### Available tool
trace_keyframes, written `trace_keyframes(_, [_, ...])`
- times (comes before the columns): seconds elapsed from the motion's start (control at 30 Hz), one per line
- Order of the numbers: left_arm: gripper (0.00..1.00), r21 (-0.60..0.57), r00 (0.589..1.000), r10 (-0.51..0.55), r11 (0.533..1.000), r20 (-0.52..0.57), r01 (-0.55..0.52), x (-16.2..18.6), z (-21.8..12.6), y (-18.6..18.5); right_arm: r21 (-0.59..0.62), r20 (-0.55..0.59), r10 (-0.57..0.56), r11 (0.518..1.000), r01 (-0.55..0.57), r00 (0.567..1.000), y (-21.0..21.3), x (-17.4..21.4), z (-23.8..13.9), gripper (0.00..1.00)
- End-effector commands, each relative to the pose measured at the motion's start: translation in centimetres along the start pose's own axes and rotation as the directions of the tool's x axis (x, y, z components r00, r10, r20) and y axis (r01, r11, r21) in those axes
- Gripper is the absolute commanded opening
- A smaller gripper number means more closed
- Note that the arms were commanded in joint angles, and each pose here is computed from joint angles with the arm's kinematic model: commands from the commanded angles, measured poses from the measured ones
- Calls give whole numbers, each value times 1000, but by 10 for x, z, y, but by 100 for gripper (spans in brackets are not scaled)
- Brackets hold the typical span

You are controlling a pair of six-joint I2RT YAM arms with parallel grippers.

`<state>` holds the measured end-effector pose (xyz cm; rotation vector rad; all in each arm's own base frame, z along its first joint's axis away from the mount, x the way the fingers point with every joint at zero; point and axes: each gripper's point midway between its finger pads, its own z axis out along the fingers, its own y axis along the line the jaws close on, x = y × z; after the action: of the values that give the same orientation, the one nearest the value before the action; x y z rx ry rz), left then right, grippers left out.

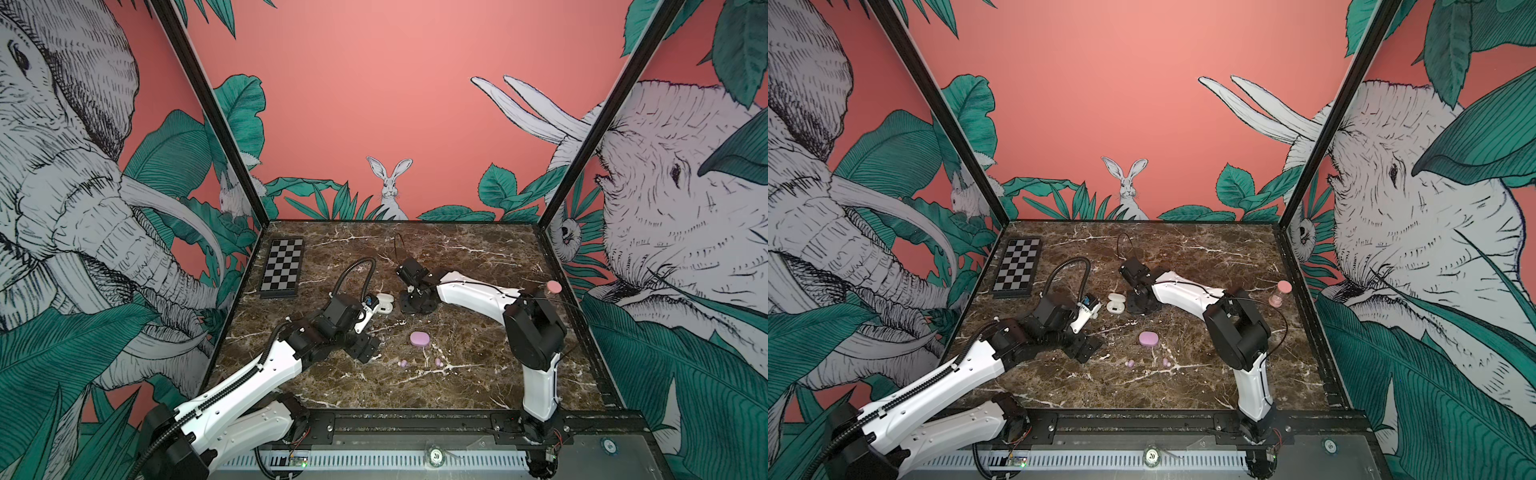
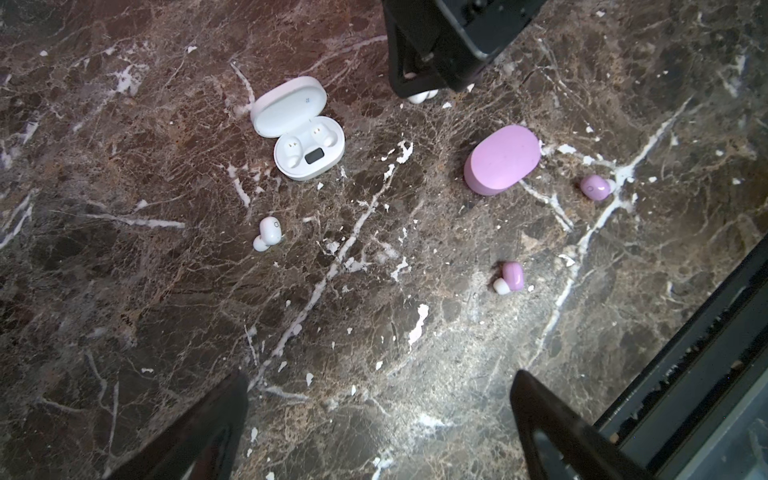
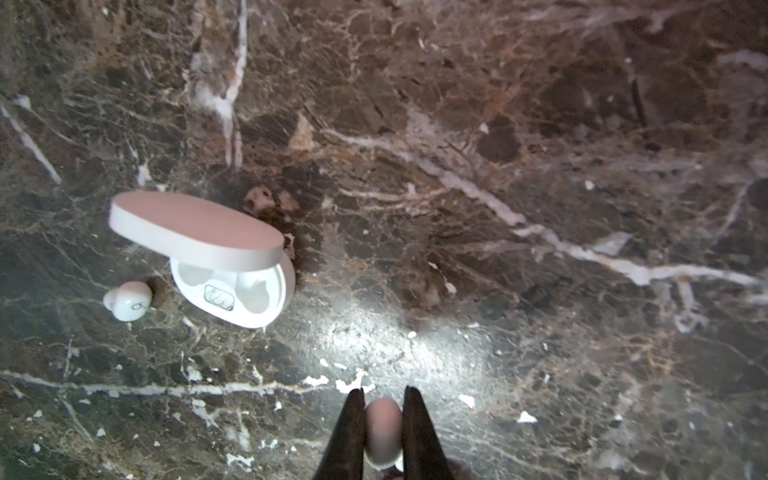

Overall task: Insert the wireless bluetooth earbuds into the charging case
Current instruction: 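Carry the held white earbud with the right gripper toward the open white case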

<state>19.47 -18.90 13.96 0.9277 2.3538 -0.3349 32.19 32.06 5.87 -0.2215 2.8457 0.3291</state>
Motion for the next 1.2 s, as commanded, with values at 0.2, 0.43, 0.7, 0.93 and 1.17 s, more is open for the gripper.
trace_keyframes(0.2, [99,-13,1000,9,1000,10,-9,-2,-5,2,-15,-18,10,1000,-10,1000,12,2,19,14])
trace_keyframes(0.43, [99,-10,1000,10,1000,7,-10,-2,-5,1,-10,-30,5,1000,-5,1000,15,9,28,14])
trace_keyframes(0.7, [99,-7,1000,8,1000,2,-8,-2,-4,1,1,-43,-3,1000,3,999,15,14,33,16])
trace_keyframes(0.93, [99,-2,1000,10,1000,-1,-10,-1,-3,0,9,-45,-10,1000,10,999,14,15,30,24])
trace_keyframes(1.17, [99,1,1000,10,1000,-2,-10,-1,-2,-1,22,-25,-20,1000,20,999,12,12,20,29])
